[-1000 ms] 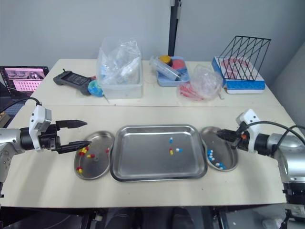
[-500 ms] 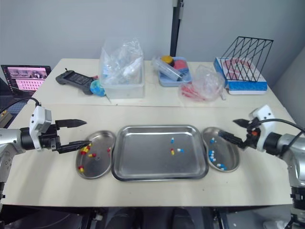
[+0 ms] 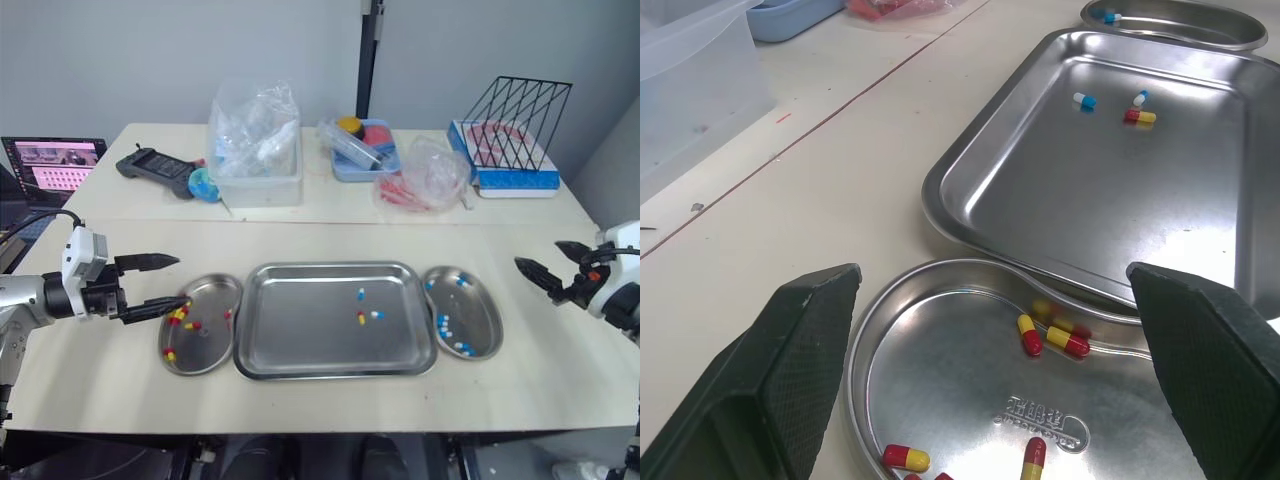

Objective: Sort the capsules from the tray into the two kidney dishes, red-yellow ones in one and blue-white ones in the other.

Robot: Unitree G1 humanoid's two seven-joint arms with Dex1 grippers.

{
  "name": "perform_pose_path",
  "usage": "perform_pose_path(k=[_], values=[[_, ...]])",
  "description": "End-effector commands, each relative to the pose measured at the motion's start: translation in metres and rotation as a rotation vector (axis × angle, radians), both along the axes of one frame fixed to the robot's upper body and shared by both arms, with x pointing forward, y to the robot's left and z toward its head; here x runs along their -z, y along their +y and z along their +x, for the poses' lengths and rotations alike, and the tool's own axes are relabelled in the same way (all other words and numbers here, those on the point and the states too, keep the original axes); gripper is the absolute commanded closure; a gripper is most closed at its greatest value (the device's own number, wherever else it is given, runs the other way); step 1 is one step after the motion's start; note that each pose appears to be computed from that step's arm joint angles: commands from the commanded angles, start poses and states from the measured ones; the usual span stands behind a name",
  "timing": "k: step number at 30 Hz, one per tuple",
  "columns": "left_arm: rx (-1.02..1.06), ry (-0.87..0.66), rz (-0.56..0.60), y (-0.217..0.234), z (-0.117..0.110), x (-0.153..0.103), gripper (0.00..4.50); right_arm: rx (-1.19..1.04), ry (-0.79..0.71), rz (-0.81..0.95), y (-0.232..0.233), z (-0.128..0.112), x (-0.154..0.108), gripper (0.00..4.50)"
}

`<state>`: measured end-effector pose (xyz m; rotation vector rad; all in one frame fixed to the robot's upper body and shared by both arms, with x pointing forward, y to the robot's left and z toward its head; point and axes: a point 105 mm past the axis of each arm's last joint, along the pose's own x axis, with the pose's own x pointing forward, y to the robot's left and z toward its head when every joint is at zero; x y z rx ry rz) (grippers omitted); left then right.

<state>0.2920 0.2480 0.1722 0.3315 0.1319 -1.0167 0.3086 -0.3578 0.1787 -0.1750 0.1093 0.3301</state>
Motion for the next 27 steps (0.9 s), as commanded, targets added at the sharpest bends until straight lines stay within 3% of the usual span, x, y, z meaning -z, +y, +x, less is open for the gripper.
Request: perform_pose_path(k=[1,18,24,27], values=[[0.006,-0.048,0.008,-0.001,0.000,-0.009,0.00,0.018,-0.072,-0.005,-0.005,-0.003,-0.014,0.03],[0.052,-0.054,0.002,-0.016,0.000,-0.011,0.00,-0.017,-0.084,0.009,0.002,-0.003,-0.016,0.03],[0.226,-0.048,-0.045,-0.074,-0.013,-0.014,0.00,-0.031,-0.090,0.016,0.002,-0.008,-0.021,0.03],[0.217,0.018,-0.055,-0.118,0.005,-0.002,0.00,-0.075,-0.070,0.043,0.012,-0.016,-0.020,0.03]])
